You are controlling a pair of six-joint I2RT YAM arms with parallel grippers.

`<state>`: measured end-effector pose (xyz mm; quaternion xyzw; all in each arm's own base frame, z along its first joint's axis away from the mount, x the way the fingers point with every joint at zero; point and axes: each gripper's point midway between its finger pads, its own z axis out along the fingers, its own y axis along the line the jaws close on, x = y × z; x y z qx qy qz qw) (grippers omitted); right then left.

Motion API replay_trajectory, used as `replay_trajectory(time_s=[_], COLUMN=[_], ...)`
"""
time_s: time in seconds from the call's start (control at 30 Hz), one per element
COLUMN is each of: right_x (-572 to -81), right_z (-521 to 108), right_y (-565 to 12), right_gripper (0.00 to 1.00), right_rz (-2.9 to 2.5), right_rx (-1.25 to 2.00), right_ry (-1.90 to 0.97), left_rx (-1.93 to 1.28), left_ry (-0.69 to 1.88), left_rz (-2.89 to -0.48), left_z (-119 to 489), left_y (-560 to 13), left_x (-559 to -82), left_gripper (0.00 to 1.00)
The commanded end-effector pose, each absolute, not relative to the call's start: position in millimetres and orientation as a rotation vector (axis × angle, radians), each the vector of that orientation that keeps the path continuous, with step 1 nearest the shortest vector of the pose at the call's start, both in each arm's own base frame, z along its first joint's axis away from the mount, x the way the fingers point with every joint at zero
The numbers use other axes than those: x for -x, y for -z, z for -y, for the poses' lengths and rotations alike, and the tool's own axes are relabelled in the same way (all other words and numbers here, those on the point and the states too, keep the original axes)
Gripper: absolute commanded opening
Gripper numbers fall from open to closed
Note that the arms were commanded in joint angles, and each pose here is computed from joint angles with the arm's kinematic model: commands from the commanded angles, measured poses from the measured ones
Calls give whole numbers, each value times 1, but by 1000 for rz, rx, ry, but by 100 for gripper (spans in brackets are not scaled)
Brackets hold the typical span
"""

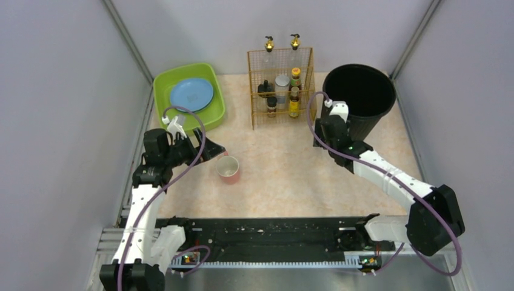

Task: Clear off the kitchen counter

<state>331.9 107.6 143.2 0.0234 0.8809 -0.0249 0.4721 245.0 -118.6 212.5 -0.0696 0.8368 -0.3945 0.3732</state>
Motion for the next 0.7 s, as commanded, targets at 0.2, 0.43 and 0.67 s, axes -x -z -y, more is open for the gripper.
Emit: replay_trajectory(time_s=[0.2, 0.43, 0.67], right_x=[-380, -405, -384], right_z=[-60, -45, -80], right_y=[-125, -111, -115], right_gripper=[65, 65, 65], right_rz=[-2108, -2133, -2204], right_rx=[-267, -309, -171], right_ry=[126, 150, -62], left_rx=[144, 151, 163], left_ry=[980, 973, 971], left_rz=[-2115, -2120, -2129], left_z=[117, 116, 115], left_y=[-215, -214, -212], left_x=[-246, -246, -249], left_gripper=[99, 99, 99])
